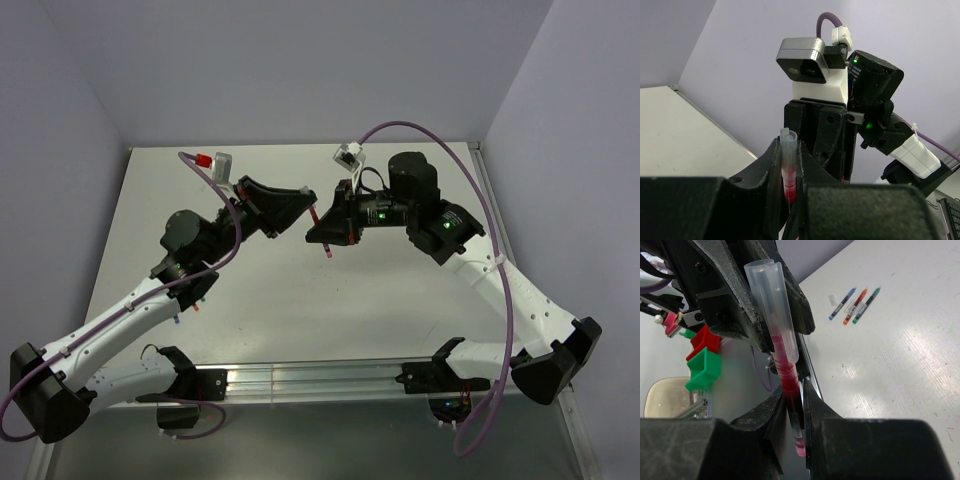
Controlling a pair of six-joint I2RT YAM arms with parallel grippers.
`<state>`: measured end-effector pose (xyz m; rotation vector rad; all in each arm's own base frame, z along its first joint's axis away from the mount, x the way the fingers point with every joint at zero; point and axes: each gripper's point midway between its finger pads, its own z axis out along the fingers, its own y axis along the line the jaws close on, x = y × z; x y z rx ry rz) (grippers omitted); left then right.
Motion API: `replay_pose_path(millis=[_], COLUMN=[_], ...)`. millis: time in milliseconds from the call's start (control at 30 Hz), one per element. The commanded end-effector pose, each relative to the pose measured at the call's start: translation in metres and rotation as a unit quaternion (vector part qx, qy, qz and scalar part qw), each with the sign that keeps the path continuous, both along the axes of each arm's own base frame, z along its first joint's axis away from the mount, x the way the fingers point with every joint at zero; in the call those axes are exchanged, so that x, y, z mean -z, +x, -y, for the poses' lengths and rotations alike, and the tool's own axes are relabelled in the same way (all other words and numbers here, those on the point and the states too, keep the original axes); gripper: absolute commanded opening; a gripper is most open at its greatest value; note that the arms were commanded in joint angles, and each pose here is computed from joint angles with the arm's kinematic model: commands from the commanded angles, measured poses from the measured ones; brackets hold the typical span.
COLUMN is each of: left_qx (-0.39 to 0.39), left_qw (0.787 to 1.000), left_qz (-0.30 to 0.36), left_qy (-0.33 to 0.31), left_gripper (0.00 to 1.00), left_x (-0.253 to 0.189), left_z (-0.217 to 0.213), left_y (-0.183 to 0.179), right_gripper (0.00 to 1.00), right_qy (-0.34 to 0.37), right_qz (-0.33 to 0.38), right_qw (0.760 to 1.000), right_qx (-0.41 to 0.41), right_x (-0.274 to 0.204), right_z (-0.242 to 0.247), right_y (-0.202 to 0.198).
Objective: Insert the pens into the pen caps
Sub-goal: Press the pen cap onto the pen.
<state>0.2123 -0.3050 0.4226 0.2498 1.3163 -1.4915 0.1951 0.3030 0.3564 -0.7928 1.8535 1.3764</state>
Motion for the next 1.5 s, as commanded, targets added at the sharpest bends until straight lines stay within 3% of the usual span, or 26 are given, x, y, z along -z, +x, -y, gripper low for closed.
replay_pose_path(millis=[0, 367, 567, 1100, 1467], left_qx=[0.28, 0.275, 0.162, 0.026, -0.041], left_qw=[0.952, 0.952, 0.975, 0.991, 0.991], left_qz=[-0.037, -0.048, -0.081, -0.084, -0.091], left_qy=[0.115, 0.124, 0.129, 0.102, 0.092], left_gripper=[0.0, 0.0, 0.0, 0.0, 0.0], left_x=[0.069, 0.078, 0.069, 0.028, 0.011], left_z=[0.021, 0.021, 0.022, 0.015, 0.002], left_y=[-0.113, -0.11, -0.07, -0.009, 0.027], right_gripper=[0.0, 0.0, 0.01, 0.25, 0.34], right_qy=[0.108, 0.099, 0.081, 0.049, 0.033], right_qz=[0.155, 0.155, 0.142, 0.132, 0.13], right_qw=[0.955, 0.956, 0.963, 0.976, 0.981], right_qx=[0.228, 0.23, 0.212, 0.165, 0.137], right_x=[-0.095, -0.097, -0.087, -0.063, -0.052], right_z=[0.037, 0.037, 0.033, 0.022, 0.011], right_y=[0.104, 0.109, 0.106, 0.096, 0.09])
